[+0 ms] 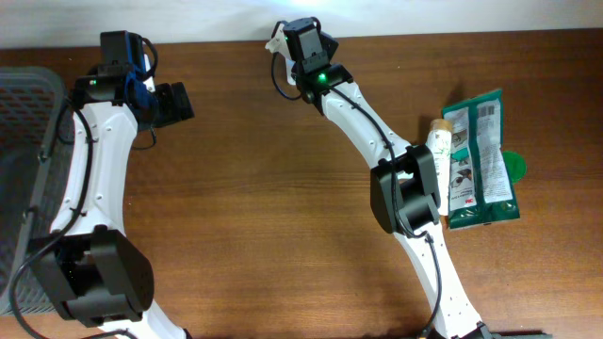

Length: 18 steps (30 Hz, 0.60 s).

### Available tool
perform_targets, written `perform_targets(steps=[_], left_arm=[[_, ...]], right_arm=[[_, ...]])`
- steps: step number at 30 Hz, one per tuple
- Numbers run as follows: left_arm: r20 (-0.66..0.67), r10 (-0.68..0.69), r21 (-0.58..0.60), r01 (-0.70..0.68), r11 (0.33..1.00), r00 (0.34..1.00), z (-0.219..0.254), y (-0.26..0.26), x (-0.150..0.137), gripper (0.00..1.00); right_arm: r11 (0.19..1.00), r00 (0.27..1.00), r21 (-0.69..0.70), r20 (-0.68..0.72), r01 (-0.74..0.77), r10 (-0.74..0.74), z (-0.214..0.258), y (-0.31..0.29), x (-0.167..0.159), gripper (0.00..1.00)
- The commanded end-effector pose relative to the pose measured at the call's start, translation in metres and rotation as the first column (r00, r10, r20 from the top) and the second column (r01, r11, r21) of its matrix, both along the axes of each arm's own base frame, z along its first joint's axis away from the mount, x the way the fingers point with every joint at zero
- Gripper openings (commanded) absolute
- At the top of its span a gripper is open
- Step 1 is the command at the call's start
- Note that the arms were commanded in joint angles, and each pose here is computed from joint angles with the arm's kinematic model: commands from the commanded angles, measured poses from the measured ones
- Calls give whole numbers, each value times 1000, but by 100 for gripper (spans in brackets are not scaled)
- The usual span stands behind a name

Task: Scan the item barcode
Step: 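Hold the Kleenex pack with the right gripper against the scanner, then place the Kleenex pack among the items at right and open the gripper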

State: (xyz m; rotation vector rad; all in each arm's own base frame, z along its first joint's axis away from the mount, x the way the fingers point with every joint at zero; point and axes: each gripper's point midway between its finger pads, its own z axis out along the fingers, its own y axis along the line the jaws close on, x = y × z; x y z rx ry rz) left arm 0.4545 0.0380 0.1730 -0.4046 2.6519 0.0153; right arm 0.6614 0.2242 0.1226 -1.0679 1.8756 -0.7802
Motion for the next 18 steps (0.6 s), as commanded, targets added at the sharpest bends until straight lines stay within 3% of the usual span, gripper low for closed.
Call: perform_targets(steps=[1, 9, 14, 18], left_arm=[[13, -7, -2, 7, 1000, 1000, 5, 0, -1, 99], [13, -7, -2, 7, 1000, 1000, 5, 0, -1, 99], [13, -7, -2, 7, 1000, 1000, 5, 0, -1, 99], [13, -7, -2, 7, 1000, 1000, 5, 0, -1, 99]], right_arm=[[999, 999, -20, 32, 26, -25, 10, -6, 3, 4], [1000, 999, 6, 48, 18, -18, 19, 5, 0, 4], [977, 991, 199, 96, 76, -96, 74, 2, -10, 4], [912, 999, 407, -3, 42, -44, 128, 11, -49, 4]])
